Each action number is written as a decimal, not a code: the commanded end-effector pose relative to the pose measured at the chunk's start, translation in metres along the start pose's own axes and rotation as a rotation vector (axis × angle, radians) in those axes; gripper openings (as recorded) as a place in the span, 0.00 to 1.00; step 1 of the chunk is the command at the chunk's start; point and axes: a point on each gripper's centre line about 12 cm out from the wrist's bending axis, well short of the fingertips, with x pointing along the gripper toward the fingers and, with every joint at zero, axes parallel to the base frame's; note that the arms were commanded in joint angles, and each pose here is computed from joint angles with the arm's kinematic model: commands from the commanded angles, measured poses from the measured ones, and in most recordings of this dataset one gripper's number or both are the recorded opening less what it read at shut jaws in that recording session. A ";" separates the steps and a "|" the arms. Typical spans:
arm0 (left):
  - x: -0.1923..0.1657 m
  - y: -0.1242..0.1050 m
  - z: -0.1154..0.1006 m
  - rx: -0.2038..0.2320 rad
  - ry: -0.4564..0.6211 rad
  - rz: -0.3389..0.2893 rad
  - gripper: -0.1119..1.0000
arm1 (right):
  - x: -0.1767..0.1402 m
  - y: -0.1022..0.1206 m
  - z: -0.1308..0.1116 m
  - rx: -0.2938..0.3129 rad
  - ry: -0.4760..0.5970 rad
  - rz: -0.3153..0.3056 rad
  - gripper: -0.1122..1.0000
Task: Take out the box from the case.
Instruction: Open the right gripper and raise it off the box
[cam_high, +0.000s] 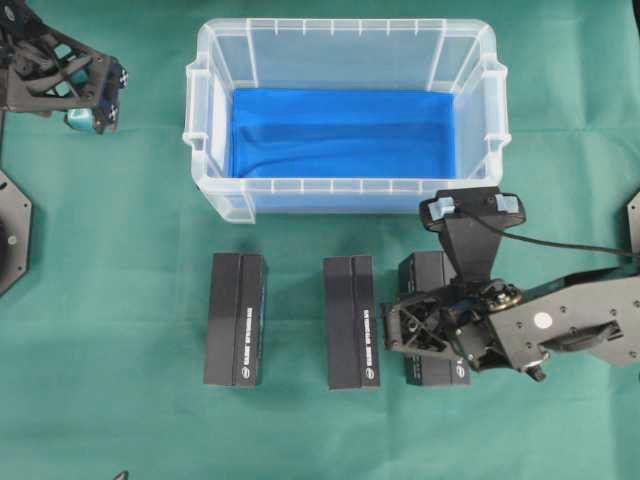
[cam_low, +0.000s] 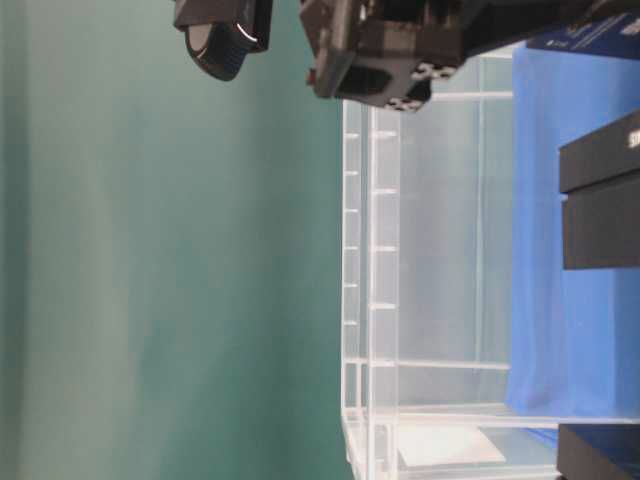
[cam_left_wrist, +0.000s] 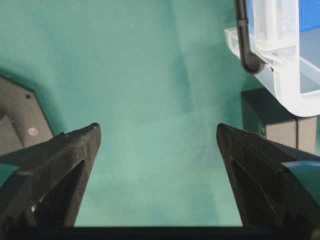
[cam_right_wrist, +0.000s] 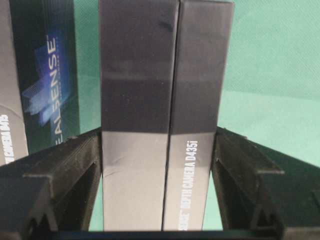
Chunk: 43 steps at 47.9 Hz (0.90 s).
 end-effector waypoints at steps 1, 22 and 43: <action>-0.007 0.000 0.000 0.002 -0.010 -0.023 1.00 | -0.008 0.002 -0.002 0.001 0.018 0.018 0.69; -0.007 0.000 0.000 0.002 -0.010 -0.023 1.00 | -0.008 0.000 0.000 -0.004 0.009 0.007 0.70; -0.007 -0.001 0.000 0.000 -0.011 -0.024 1.00 | -0.012 0.000 0.001 -0.001 0.012 0.016 0.92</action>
